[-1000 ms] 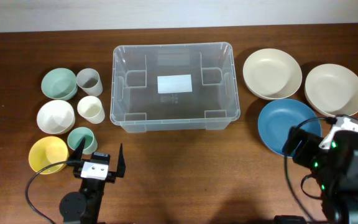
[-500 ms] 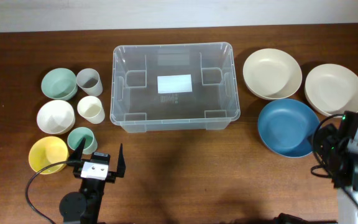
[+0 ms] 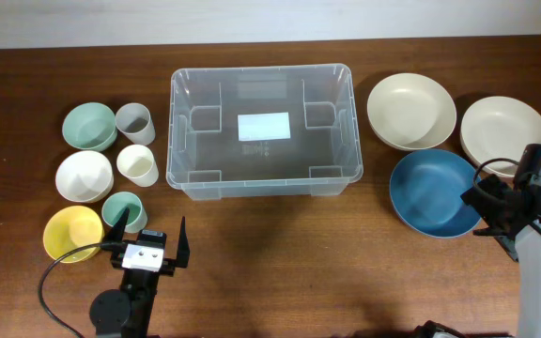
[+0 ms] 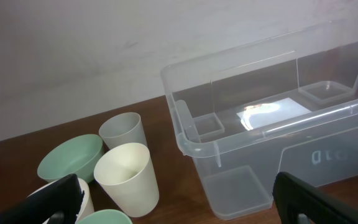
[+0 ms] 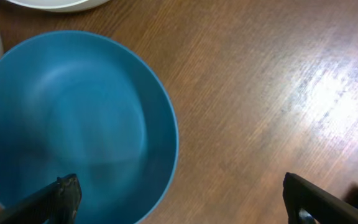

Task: Pack container
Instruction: 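Move the right gripper down to the rim of the blue bowl, then slide the right gripper along the blue bowl rim and grip it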

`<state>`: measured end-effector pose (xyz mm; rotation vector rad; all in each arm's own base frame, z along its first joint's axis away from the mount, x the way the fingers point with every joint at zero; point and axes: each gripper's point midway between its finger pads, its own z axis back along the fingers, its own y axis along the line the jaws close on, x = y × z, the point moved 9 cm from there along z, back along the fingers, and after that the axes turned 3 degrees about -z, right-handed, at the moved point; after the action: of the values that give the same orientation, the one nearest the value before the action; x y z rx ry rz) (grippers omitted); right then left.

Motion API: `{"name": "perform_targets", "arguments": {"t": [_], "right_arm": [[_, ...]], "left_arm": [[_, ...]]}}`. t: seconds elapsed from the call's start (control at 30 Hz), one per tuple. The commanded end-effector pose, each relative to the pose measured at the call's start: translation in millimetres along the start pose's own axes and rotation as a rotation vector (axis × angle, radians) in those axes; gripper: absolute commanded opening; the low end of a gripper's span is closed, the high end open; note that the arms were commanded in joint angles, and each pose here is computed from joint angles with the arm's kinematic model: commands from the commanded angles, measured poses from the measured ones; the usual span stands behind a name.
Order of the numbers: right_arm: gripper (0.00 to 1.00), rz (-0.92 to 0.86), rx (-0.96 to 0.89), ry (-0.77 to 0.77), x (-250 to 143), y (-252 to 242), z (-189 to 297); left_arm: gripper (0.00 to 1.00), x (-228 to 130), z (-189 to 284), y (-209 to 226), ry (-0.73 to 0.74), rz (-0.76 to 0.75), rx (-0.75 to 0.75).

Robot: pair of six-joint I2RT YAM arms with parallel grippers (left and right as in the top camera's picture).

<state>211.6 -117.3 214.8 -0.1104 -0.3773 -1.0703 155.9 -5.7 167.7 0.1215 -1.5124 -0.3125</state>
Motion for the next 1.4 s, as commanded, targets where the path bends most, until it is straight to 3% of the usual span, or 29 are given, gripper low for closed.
{"name": "perform_targets", "arguments": {"t": [0.0,0.27,1.0,1.07,1.17,1.37], "right_arm": [[0.99,0.019,0.017,0.044,-3.3,-11.4,-14.3],[0.99,0.171,0.226,0.106,-16.9,-7.3,-41.3],[1.0,0.148,0.171,0.251,-22.1,-1.3,-115.7],[0.93,0.146,0.168,0.259,-22.7,-1.2,-118.4],[0.73,0.146,0.171,0.253,-21.9,-0.7,-118.7],[0.48,0.146,0.185,0.248,-21.0,0.8,-118.7]], "left_arm": [[1.0,-1.8,0.0,0.7,0.003,-0.007,0.009],[1.0,-1.8,0.0,0.7,0.003,-0.007,0.009],[1.0,-1.8,0.0,0.7,0.003,-0.007,0.009],[1.0,-1.8,0.0,0.7,0.003,-0.007,0.009],[1.0,-1.8,0.0,0.7,0.003,-0.007,0.009],[1.0,-1.8,0.0,0.7,0.003,-0.007,0.009]]}}
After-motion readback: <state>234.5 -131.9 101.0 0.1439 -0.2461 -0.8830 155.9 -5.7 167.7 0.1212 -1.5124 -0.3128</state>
